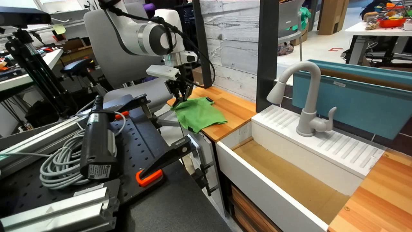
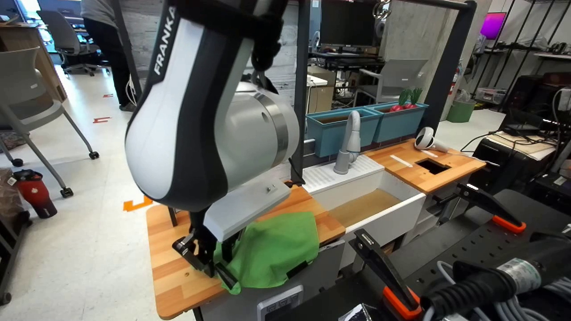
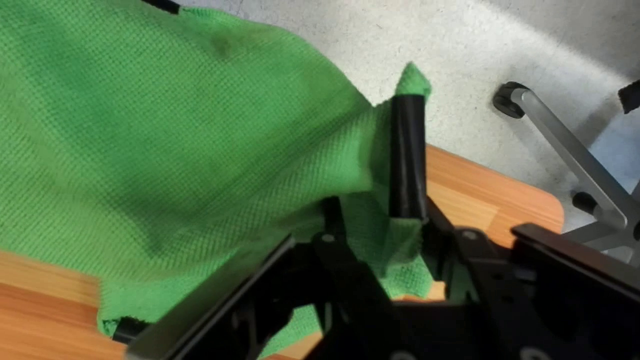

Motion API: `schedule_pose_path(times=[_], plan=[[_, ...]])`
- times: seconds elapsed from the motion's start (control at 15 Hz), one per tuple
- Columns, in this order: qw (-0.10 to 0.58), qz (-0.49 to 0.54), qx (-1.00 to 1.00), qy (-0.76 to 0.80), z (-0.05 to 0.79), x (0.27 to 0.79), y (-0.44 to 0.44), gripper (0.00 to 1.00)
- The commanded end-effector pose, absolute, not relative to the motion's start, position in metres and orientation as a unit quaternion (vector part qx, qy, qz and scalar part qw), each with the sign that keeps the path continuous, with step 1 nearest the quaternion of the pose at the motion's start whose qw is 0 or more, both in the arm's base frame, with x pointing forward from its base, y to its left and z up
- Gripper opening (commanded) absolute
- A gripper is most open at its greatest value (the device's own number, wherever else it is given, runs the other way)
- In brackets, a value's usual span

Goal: Unfold the green cloth

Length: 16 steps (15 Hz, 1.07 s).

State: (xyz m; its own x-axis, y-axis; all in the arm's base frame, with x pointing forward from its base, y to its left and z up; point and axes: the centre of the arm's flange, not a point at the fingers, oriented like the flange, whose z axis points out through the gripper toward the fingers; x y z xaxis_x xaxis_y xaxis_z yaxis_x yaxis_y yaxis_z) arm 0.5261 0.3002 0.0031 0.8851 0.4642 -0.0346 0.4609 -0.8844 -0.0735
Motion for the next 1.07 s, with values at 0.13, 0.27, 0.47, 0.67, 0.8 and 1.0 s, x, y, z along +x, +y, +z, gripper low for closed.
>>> schedule_pose_path(times=[0.13,0.27,0.47,0.67,0.8,1.0], plan=[[0.027,0.033,-0.969,-0.242,0.021,0.524,0.298,0.87],[0.028,0.021,-0.970,-0.239,0.042,0.517,0.294,0.99],[0.030,0.010,-0.971,-0.238,0.088,0.499,0.281,1.00],[0.024,0.008,-0.969,-0.246,0.121,0.487,0.255,1.00],[0.024,0.008,-0.971,-0.239,0.096,0.506,0.275,1.00],[0.021,0.009,-0.971,-0.237,0.109,0.498,0.262,1.00]])
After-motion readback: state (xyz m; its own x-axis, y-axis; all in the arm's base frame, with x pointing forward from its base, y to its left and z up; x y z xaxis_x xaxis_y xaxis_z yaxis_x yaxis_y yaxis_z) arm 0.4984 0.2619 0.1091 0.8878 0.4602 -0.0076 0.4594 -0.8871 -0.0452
